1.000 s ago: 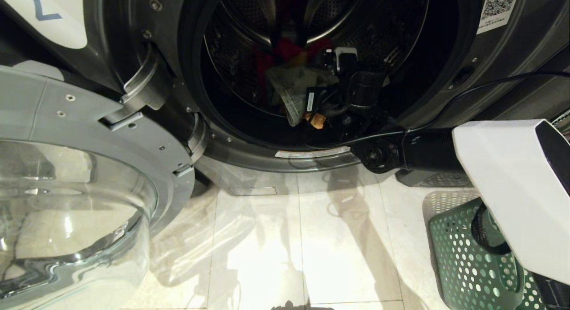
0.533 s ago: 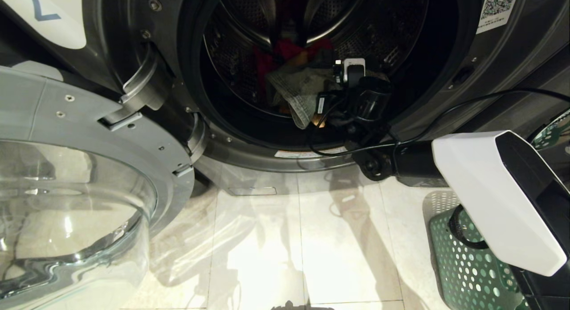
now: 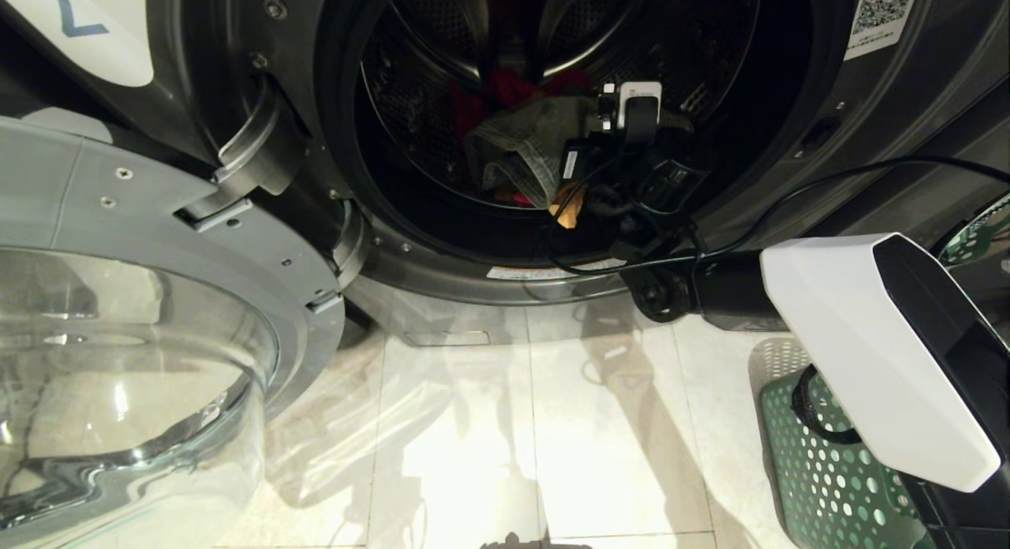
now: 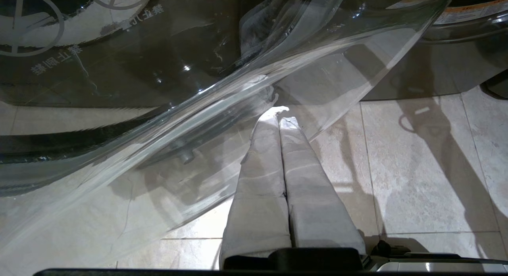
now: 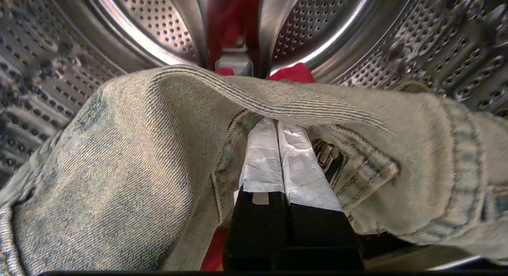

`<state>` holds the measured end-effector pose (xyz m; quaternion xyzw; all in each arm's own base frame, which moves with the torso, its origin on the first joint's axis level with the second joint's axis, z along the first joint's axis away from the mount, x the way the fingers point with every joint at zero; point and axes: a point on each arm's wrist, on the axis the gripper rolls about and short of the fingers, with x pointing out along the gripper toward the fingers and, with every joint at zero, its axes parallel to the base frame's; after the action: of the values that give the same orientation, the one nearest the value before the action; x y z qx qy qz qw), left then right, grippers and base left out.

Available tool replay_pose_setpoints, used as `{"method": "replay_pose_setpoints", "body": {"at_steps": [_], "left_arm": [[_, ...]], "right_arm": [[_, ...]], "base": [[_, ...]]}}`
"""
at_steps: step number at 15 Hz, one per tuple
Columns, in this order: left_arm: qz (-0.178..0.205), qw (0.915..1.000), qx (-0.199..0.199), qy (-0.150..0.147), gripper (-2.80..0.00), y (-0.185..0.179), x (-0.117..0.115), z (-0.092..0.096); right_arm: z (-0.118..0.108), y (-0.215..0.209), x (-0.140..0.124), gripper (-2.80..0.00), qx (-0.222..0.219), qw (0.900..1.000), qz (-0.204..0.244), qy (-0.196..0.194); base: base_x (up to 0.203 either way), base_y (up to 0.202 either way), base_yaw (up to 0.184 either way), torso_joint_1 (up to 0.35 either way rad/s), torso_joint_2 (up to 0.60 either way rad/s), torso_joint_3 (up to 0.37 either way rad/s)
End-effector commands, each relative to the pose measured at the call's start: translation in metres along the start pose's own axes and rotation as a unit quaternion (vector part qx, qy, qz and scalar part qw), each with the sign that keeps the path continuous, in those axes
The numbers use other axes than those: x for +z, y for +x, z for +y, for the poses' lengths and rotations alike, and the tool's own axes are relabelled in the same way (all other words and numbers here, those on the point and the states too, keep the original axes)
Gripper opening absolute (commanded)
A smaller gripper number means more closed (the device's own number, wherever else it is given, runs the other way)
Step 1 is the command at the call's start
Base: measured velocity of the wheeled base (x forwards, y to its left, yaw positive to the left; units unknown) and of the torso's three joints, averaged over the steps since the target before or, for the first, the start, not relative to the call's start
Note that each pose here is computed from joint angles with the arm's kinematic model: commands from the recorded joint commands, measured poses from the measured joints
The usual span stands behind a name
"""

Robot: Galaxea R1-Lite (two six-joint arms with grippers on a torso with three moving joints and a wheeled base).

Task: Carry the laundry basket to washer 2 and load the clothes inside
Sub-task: Place the clothes into the washing machine

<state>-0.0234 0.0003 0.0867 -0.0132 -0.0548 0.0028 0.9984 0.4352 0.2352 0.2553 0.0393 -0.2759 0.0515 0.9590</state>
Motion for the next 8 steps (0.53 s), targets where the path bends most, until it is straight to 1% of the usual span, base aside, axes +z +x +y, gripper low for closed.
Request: {"method": "replay_pose_setpoints", "body": {"at_steps": [1,3,5,7,8], "left_arm": [[0.020,0.9998,0.001,0.000,-2.80,0.002,-0.011,0.000],[0.020,0.9998,0.001,0.000,-2.80,0.002,-0.011,0.000],[0.020,0.9998,0.001,0.000,-2.80,0.002,-0.011,0.000],[0.020,0.9998,0.001,0.000,-2.80,0.002,-0.011,0.000],[0.020,0.9998,0.001,0.000,-2.80,0.002,-0.011,0.000]], "right_arm": [[-0.003,0.002,0.017,-2.80,-0.005,1.000,-0.020,0.007],[-0.006,0.002,0.037,-2.80,-0.012,0.998,-0.066,0.012],[-0.007,0.002,0.044,-2.80,0.002,0.996,-0.090,-0.002],[-0.006,0.002,0.037,-2.80,-0.003,0.998,-0.065,-0.008],[-0.006,0.002,0.031,-2.80,-0.014,0.999,-0.041,-0.011]], "base": [[0.000,0.000,0.000,0.000,0.00,0.000],[0.000,0.000,0.000,0.000,0.00,0.000],[0.000,0.000,0.000,0.000,0.00,0.000],[0.000,0.000,0.000,0.000,0.00,0.000],[0.000,0.000,0.000,0.000,0.00,0.000]]}}
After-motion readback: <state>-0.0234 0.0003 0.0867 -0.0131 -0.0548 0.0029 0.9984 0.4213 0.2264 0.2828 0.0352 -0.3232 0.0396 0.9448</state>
